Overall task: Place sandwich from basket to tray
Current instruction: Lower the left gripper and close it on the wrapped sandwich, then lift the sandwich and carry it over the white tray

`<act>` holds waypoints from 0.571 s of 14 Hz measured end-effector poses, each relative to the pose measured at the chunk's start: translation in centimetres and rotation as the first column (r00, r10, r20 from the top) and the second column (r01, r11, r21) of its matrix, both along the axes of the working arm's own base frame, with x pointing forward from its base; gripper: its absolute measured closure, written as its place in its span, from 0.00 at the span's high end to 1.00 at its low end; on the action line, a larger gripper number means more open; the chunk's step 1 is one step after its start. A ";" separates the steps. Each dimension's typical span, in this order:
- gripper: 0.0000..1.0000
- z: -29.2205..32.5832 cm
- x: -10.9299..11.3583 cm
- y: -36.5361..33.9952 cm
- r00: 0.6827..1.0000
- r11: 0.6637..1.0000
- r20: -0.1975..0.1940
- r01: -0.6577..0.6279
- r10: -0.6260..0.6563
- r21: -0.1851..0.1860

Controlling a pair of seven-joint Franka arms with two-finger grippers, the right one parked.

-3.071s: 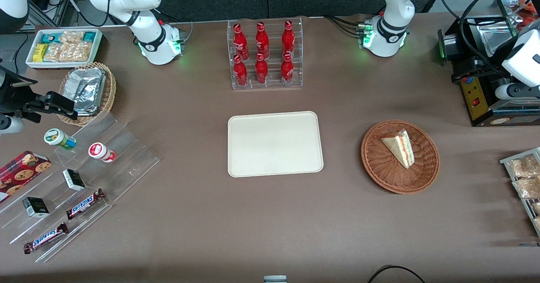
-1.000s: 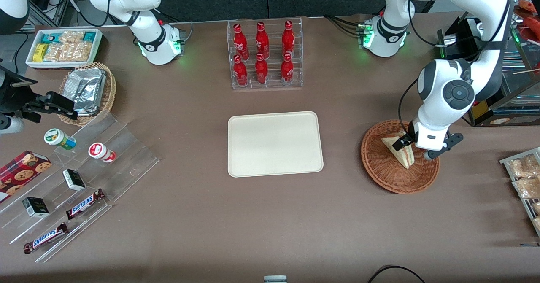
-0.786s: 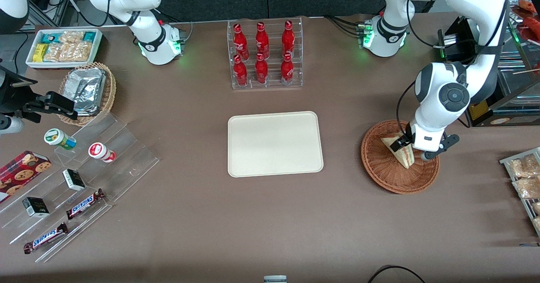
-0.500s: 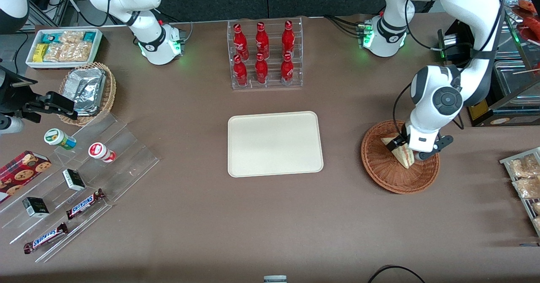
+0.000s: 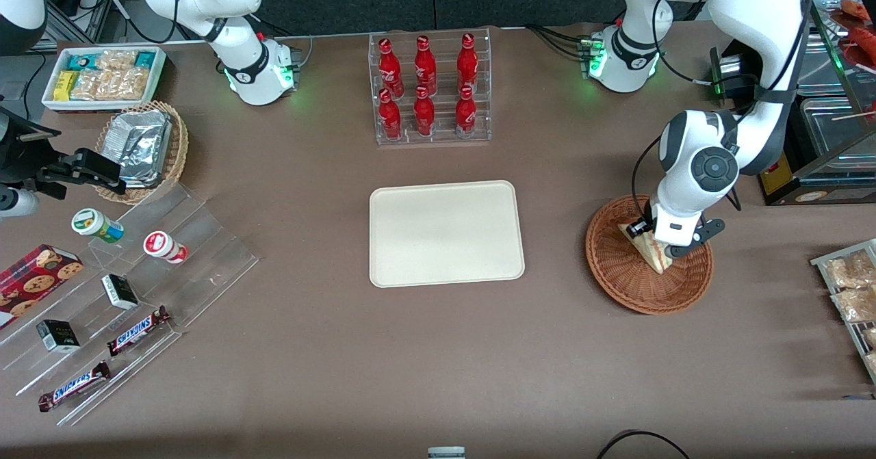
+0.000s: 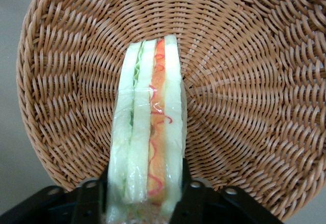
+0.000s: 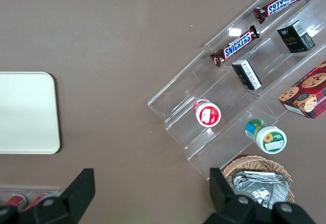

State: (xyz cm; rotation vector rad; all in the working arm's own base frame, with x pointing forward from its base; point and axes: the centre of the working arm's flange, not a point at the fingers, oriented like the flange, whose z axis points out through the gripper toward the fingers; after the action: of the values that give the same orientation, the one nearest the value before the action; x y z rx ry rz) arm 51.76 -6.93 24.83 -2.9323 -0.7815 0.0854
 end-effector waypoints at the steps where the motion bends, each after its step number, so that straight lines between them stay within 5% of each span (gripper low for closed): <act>1: 0.36 0.0 0.0 0.0 1.000 1.000 0.001 -0.001 0.001 0.000; 4: 0.25 0.9 0.5 0.1 1.000 1.000 -0.007 -0.004 0.004 0.004; 8: 0.22 8.1 3.6 -0.9 0.997 0.999 -0.077 -0.005 0.008 0.036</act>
State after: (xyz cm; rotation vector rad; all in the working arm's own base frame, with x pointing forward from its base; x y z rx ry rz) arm 55.39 -7.87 32.89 -2.8745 -0.7726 0.1818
